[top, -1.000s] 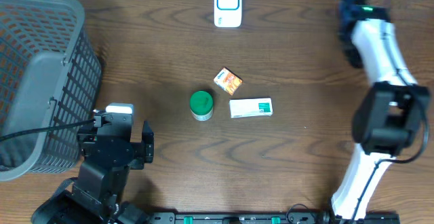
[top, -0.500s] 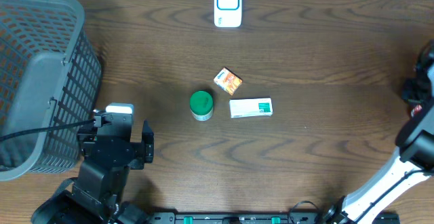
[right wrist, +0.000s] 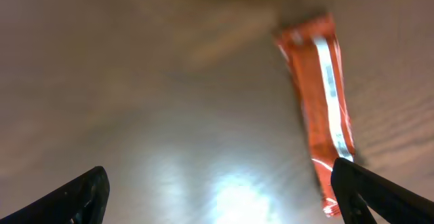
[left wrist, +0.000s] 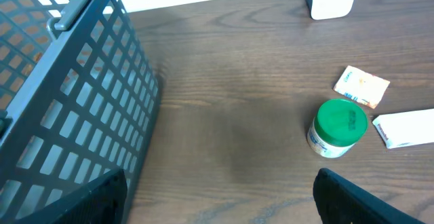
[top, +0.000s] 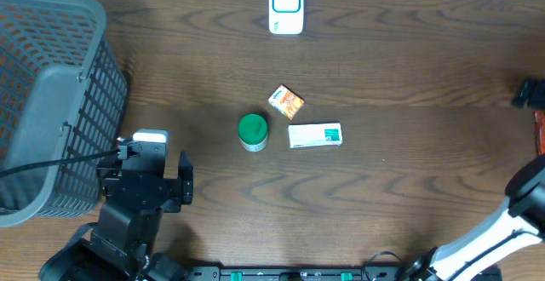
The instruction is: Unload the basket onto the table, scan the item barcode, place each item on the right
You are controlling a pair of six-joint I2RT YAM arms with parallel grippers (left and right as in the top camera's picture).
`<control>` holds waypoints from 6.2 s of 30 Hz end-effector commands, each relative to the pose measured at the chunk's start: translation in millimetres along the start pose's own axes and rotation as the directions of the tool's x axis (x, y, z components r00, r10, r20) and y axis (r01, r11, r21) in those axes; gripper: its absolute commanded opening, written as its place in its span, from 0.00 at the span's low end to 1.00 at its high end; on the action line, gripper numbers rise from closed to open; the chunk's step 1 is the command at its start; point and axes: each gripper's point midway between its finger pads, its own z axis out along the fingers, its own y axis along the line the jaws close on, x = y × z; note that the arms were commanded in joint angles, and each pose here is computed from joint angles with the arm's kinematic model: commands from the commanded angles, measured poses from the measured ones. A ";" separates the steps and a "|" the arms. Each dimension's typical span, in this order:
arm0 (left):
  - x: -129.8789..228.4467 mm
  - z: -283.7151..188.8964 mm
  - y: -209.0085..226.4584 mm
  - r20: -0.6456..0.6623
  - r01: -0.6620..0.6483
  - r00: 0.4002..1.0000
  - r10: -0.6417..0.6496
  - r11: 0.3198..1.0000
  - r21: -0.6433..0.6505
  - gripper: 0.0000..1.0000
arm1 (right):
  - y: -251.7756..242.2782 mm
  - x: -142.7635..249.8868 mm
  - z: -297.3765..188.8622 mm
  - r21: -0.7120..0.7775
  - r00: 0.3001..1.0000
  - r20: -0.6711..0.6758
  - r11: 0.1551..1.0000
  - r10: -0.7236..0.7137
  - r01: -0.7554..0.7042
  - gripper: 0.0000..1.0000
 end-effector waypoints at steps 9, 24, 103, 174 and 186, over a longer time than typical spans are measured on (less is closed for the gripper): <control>0.9 -0.3 1.4 0.001 0.004 1.000 -0.004 1.000 -0.007 0.88 | 218.7 42.3 -98.2 -0.380 0.994 -0.021 0.920 -0.111 0.095 0.99; 0.8 -0.3 1.3 0.002 0.004 1.000 -0.004 1.000 -0.007 0.88 | 358.5 208.9 -86.9 -0.170 0.909 -0.409 0.973 0.075 -0.157 0.99; 0.9 -0.3 1.4 0.001 0.004 1.000 -0.004 1.000 -0.007 0.88 | 295.0 288.7 98.8 0.316 0.771 -0.243 0.799 0.589 -0.511 0.52; 0.9 -0.3 1.4 0.001 0.004 1.000 -0.004 1.000 -0.007 0.88 | 321.6 266.2 11.1 0.227 0.890 -0.413 0.968 0.195 -0.107 0.84; 0.9 -0.3 1.4 0.001 0.004 1.000 -0.004 1.000 -0.007 0.88 | 282.4 275.4 -52.5 0.335 0.868 -0.469 0.942 0.162 0.005 0.91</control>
